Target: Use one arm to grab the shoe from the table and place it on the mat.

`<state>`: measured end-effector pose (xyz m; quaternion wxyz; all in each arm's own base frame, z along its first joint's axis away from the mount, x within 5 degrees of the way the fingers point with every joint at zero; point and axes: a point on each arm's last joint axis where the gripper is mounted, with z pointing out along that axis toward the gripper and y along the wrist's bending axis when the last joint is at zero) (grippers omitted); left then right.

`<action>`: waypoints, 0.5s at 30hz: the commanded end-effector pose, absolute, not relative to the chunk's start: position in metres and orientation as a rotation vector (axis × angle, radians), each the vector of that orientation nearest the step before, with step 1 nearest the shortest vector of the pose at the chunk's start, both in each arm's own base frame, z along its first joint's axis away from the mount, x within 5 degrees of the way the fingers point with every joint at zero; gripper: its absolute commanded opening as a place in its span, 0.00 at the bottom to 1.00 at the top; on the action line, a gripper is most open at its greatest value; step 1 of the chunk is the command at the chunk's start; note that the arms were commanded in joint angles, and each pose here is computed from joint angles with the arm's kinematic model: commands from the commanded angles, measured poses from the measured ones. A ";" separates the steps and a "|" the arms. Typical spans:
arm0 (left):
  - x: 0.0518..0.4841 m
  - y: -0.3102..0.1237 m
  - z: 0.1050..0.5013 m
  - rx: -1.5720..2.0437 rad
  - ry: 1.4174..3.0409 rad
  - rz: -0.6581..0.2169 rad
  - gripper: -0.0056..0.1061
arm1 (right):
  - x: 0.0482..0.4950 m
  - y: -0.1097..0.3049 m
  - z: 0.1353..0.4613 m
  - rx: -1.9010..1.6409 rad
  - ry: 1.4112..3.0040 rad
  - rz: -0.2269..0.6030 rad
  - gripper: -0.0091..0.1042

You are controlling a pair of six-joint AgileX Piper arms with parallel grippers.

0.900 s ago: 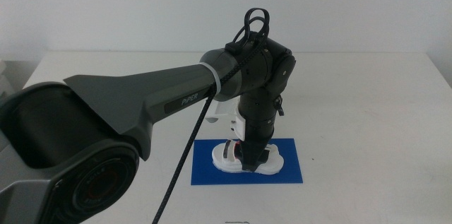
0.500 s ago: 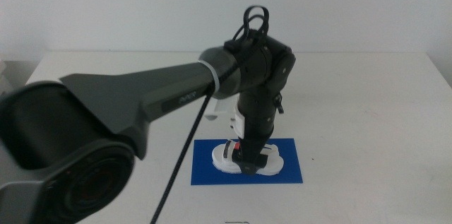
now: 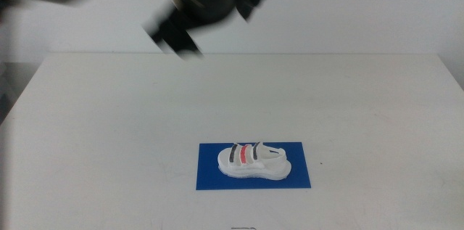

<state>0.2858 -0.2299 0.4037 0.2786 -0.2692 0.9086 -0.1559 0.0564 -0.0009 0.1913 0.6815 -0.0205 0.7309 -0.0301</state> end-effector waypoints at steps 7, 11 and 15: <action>0.226 -0.163 0.491 0.407 2.238 -0.021 0.87 | 0.054 -0.001 0.206 -0.054 1.526 -0.080 0.91; 0.211 -0.135 0.510 0.471 2.123 0.132 0.87 | 0.054 -0.001 0.206 -0.054 1.526 -0.080 0.91; 0.192 -0.103 0.505 0.409 2.115 0.090 0.87 | 0.054 -0.001 0.206 -0.054 1.526 -0.080 0.91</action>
